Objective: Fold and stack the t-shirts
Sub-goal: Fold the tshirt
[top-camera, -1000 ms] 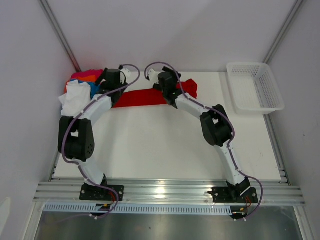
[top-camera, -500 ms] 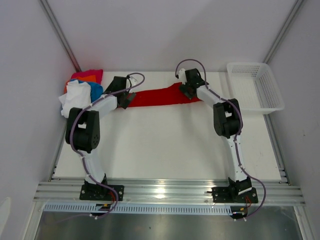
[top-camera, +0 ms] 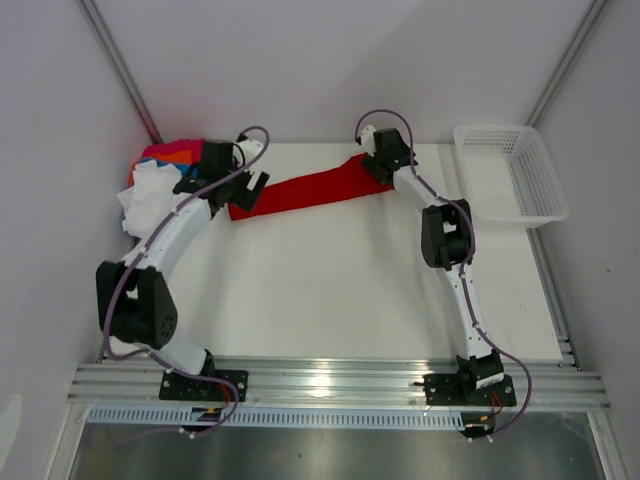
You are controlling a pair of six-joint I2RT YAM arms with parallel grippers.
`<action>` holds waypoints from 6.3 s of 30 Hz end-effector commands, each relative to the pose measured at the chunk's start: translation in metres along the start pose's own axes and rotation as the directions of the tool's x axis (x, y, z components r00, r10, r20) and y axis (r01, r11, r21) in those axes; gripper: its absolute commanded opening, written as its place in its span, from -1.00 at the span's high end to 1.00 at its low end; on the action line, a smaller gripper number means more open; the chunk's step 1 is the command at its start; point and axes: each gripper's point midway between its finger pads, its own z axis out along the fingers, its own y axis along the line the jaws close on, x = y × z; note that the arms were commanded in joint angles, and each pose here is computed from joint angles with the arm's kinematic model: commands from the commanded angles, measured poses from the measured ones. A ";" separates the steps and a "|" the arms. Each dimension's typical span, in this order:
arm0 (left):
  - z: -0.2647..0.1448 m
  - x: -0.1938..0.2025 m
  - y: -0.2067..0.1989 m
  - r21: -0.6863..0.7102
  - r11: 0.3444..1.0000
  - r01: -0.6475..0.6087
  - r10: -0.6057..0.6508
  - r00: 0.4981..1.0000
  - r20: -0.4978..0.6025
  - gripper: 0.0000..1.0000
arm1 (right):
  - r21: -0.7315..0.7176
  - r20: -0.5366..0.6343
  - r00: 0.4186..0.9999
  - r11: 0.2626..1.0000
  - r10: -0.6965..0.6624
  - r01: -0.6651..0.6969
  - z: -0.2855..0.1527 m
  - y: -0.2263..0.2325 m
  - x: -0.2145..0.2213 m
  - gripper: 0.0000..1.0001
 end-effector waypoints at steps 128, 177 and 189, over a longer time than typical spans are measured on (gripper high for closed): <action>-0.105 -0.013 0.043 0.002 0.979 0.203 -0.197 0.945 0.260 -0.98 | -0.875 -0.148 0.885 0.475 -0.442 0.091 -0.248 0.155 0.164 -0.69; -0.103 -0.018 0.041 0.025 0.978 0.207 -0.206 0.943 0.263 -0.98 | -0.076 0.088 0.988 0.988 -0.125 0.132 -0.014 0.068 -0.037 -0.90; -0.104 -0.010 0.037 0.026 0.977 0.213 -0.212 0.945 0.247 -0.98 | 0.311 0.221 0.928 0.923 -0.301 0.225 0.030 0.076 -0.091 -0.99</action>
